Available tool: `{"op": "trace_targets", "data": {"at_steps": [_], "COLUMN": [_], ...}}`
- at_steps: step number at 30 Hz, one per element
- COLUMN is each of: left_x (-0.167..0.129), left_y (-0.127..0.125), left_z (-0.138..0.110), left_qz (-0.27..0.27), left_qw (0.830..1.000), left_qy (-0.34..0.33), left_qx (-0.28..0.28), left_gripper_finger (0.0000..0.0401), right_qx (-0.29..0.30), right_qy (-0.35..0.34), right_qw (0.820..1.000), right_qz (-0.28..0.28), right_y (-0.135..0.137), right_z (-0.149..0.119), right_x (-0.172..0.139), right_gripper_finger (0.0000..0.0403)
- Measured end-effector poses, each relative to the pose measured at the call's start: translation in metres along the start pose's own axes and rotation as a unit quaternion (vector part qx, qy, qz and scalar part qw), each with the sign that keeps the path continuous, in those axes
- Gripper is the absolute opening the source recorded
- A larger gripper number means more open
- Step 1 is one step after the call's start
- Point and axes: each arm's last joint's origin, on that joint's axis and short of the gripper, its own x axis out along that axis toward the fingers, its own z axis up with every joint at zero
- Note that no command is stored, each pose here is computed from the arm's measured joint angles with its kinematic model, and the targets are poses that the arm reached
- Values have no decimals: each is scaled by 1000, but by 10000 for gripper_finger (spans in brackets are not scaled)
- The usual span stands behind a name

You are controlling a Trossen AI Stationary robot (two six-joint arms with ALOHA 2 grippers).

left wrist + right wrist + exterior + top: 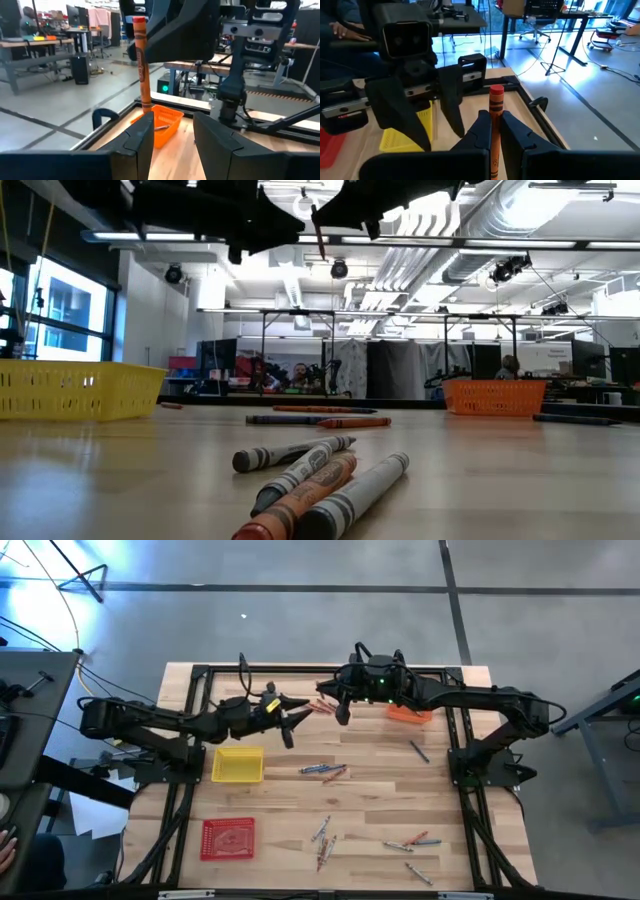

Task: Sort crayons
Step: Put the orange crayon into the yellow bin

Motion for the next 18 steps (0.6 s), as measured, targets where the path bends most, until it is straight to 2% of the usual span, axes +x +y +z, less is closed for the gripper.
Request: {"op": "trace_targets", "data": {"at_steps": [18], "left_x": [1], "left_y": [-3], "left_z": [7], "left_qz": [1], "left_qw": [1000], "left_qy": [-12], "left_qx": [0], "left_gripper_finger": [127], "right_qx": [-24], "right_qy": [-19], "right_qw": [999], "right_qz": [46], "right_y": [24], "right_z": [4], "right_x": [0], "right_gripper_finger": [7]}}
